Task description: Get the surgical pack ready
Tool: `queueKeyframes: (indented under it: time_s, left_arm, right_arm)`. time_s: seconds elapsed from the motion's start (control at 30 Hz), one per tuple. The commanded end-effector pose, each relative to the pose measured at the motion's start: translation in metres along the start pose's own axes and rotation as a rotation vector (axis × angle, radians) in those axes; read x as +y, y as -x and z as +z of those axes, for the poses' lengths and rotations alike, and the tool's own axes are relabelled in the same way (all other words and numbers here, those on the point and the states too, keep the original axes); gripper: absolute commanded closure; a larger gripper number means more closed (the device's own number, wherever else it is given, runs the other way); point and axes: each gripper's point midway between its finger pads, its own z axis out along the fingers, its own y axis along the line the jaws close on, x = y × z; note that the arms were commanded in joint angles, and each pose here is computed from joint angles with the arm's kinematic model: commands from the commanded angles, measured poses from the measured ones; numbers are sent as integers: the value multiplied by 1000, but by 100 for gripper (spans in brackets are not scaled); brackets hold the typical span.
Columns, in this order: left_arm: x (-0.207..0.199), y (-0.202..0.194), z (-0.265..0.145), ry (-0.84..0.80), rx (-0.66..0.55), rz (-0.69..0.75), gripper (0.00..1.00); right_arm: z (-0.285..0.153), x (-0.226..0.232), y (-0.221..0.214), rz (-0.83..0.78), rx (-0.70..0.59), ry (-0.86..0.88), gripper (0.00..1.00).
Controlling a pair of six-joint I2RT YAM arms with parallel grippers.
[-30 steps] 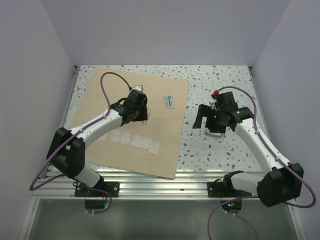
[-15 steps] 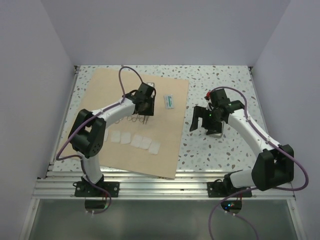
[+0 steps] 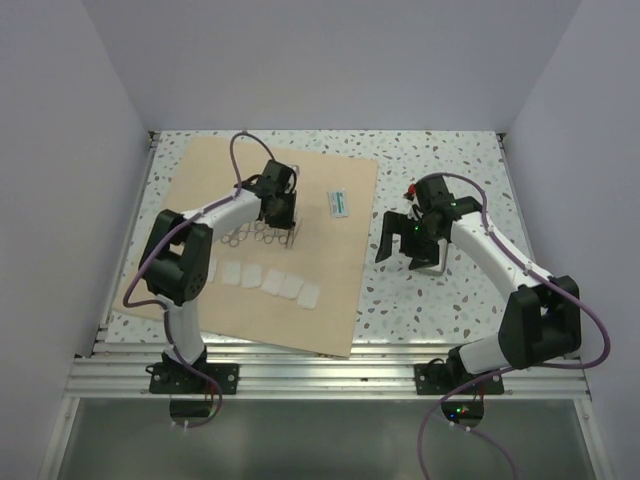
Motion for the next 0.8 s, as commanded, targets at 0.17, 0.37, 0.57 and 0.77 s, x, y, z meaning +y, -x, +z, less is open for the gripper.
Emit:
queueKeyframes:
  time_s: [0.17, 0.37, 0.57, 0.77]
  left_arm:
    - [-3, 8, 6, -5, -9, 39, 72]
    - [1, 1, 11, 11, 12, 43, 71]
    - [3, -1, 12, 16, 17, 48, 76]
    - [4, -4, 15, 20, 29, 52, 76]
  right_arm:
    - [-2, 12, 6, -28, -11, 49, 1]
    - [0, 12, 3, -19, -8, 59, 1]
    - [2, 11, 3, -21, -9, 57, 1]
    - [4, 10, 2, -17, -2, 55, 1]
